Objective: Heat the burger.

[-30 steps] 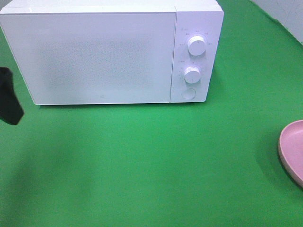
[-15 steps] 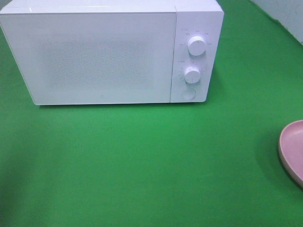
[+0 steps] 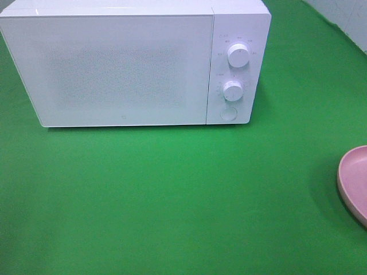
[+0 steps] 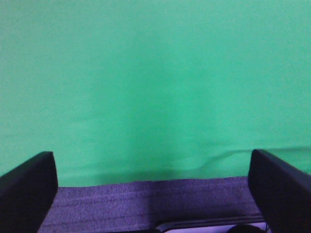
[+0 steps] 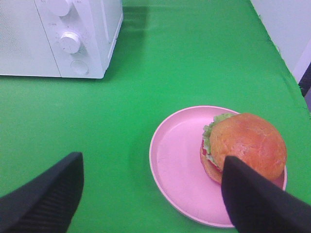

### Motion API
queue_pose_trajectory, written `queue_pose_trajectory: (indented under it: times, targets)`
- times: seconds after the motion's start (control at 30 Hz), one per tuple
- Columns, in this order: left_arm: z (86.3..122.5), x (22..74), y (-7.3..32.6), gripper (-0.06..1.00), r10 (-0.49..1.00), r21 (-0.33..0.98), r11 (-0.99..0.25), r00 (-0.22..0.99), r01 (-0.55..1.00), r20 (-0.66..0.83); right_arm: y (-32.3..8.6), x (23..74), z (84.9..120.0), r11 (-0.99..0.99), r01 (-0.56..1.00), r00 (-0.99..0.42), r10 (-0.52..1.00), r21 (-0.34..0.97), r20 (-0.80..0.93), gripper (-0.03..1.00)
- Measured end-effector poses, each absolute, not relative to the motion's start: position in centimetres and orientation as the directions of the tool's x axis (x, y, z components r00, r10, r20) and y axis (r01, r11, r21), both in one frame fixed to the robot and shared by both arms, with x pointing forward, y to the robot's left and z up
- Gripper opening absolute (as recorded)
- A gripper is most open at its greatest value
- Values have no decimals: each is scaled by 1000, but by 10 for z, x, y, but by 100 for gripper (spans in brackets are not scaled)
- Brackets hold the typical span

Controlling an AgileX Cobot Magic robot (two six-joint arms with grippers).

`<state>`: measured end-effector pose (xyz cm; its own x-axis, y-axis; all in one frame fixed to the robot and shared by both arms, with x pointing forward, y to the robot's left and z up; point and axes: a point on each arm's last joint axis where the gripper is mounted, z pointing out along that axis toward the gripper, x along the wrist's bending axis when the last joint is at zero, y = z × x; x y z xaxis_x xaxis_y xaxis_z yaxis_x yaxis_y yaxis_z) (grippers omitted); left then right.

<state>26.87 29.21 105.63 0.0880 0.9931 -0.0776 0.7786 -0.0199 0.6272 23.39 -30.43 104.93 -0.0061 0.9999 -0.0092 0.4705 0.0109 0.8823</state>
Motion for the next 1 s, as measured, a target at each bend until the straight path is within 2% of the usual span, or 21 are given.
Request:
queue_pose_trajectory:
  times: [0.17,0.37,0.83,1.0]
  targets:
    - [1057,256,293,99,994,693,-20,91,721,-67,-304,234,1049,11,470,-6,1000,882,-9,76]
    - [1057,243,296,99,995,838,-11,91,545,-46,-304,234,1049,11,470,-6,1000,882,-9,76]
    - [1056,230,296,99,995,892,-2,93,451,-45,-304,234,1049,11,470,-6,1000,882,-9,75]
    - [1056,230,296,99,998,893,19,45,450,-44,-304,234,1049,11,470,-6,1000,882,-9,75]
